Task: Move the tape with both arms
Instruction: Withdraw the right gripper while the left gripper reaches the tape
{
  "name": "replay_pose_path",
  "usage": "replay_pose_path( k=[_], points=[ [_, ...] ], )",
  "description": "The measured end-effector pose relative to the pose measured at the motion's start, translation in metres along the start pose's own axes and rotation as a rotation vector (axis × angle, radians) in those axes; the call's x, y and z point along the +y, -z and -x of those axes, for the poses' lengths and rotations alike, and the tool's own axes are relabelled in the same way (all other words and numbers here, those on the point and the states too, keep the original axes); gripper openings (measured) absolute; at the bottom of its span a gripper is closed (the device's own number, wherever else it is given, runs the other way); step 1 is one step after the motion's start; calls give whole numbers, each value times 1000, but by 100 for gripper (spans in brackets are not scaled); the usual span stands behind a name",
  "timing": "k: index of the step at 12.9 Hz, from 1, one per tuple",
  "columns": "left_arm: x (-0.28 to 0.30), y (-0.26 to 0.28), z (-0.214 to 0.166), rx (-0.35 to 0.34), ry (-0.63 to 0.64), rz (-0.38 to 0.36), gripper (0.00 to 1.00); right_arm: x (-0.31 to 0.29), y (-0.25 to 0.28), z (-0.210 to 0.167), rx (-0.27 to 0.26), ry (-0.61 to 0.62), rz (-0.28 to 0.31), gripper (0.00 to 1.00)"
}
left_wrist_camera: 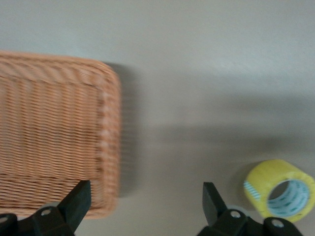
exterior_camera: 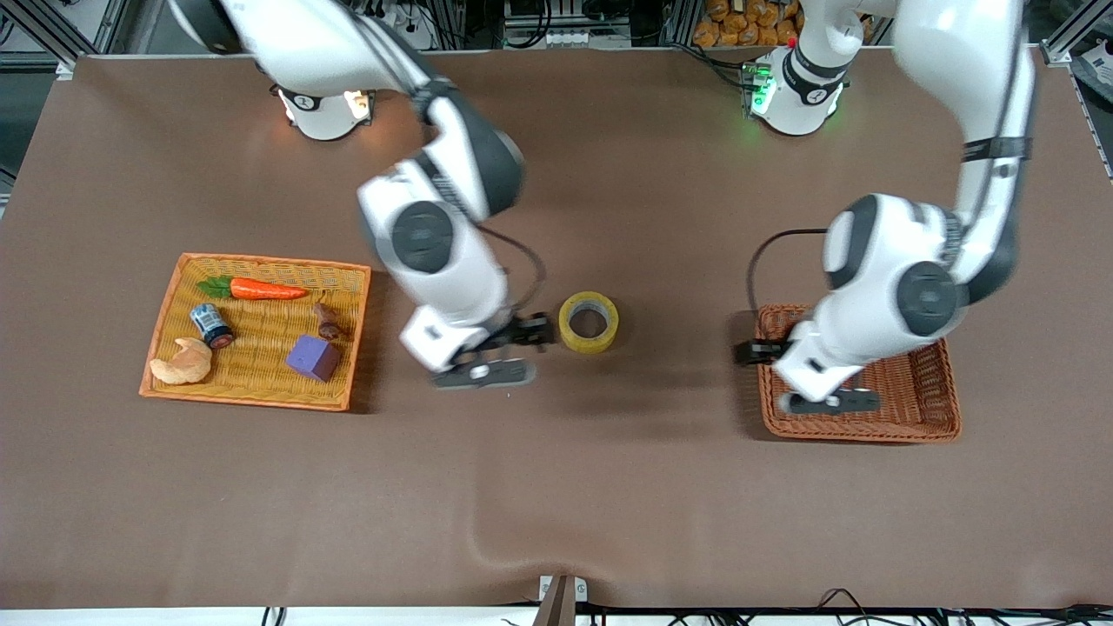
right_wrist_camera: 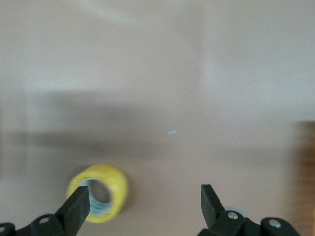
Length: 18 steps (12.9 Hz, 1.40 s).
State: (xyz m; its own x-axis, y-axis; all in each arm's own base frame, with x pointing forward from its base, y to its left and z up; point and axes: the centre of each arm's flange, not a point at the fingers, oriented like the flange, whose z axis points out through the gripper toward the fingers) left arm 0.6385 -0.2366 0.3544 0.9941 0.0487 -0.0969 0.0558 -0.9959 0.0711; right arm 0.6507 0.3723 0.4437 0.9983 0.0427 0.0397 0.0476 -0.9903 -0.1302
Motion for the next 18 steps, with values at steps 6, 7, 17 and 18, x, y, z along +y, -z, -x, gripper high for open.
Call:
replay_pose_path(
  k=[6, 7, 17, 18],
  points=[
    [129, -84, 59, -32, 65, -112, 100, 157, 111, 16, 6, -70, 108, 100],
    [149, -96, 67, -22, 68, -111, 100, 185, 129, 21, 20, -89, 114, 100],
    [213, -152, 105, -14, 35, -145, 100, 331, 205, 76, 28, -117, 113, 100],
    [212, -162, 106, -18, 28, -162, 100, 347, 214, 86, 0, -119, 115, 100]
  ],
)
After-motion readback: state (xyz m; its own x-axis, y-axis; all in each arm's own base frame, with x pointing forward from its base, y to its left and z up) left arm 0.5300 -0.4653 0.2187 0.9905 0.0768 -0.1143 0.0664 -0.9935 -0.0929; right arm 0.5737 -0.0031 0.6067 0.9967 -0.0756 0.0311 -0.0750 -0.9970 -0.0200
